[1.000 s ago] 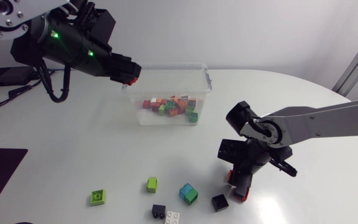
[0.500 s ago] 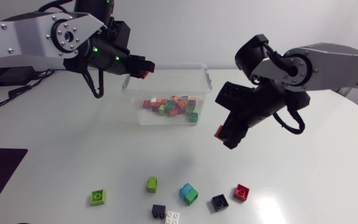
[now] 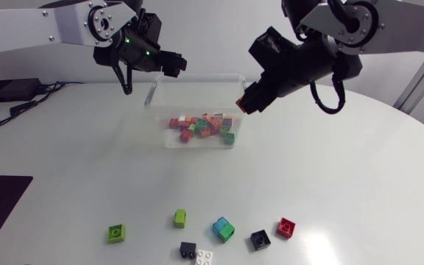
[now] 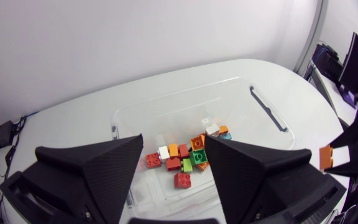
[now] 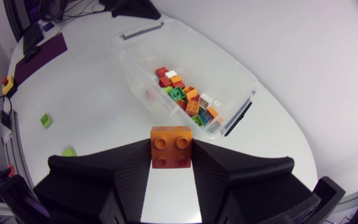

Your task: Place the duplo bricks in the container

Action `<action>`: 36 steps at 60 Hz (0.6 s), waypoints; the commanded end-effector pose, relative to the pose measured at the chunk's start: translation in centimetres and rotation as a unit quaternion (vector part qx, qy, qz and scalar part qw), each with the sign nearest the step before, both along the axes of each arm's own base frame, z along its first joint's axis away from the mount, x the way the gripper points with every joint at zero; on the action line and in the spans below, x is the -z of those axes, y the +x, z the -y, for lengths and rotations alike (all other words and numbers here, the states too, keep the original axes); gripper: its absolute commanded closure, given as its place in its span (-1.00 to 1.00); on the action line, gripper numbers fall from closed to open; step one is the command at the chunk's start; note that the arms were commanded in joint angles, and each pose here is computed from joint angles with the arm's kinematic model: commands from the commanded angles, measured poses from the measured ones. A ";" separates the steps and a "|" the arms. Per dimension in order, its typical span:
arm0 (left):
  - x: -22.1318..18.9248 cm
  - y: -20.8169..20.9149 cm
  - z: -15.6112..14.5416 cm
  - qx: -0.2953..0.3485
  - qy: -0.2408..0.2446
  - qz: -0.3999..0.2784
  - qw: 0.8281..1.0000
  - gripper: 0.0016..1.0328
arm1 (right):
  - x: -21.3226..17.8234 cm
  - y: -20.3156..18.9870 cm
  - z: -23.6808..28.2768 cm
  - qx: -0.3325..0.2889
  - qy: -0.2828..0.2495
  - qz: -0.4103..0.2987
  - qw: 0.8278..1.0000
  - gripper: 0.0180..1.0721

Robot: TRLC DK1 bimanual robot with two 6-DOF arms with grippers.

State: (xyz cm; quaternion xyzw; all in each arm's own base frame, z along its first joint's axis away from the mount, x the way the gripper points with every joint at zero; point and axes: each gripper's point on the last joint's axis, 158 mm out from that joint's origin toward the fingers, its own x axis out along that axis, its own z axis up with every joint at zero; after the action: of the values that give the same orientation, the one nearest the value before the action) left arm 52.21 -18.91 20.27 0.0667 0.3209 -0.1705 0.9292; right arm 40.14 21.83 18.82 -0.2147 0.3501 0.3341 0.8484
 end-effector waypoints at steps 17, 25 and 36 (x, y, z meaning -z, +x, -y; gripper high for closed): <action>-4.6 -5.7 -5.0 0.053 0.098 0.000 0.994 -0.68 | -2.8 5.6 -1.8 0.047 0.079 0.039 0.995 0.38; -3.2 -9.0 -6.8 0.093 0.143 -0.012 0.985 -0.70 | -2.8 7.1 -2.7 0.055 0.097 0.050 0.993 0.38; 1.9 -15.6 -8.7 0.187 0.214 -0.062 0.957 -0.70 | -2.7 9.2 -4.4 0.065 0.117 0.067 0.989 0.38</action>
State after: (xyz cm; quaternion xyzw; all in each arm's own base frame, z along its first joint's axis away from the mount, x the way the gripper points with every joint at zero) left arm 39.01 -10.93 20.48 0.2690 0.3772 -0.2438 0.8520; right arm 48.45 25.25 21.44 -0.1288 0.2674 0.3050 0.9049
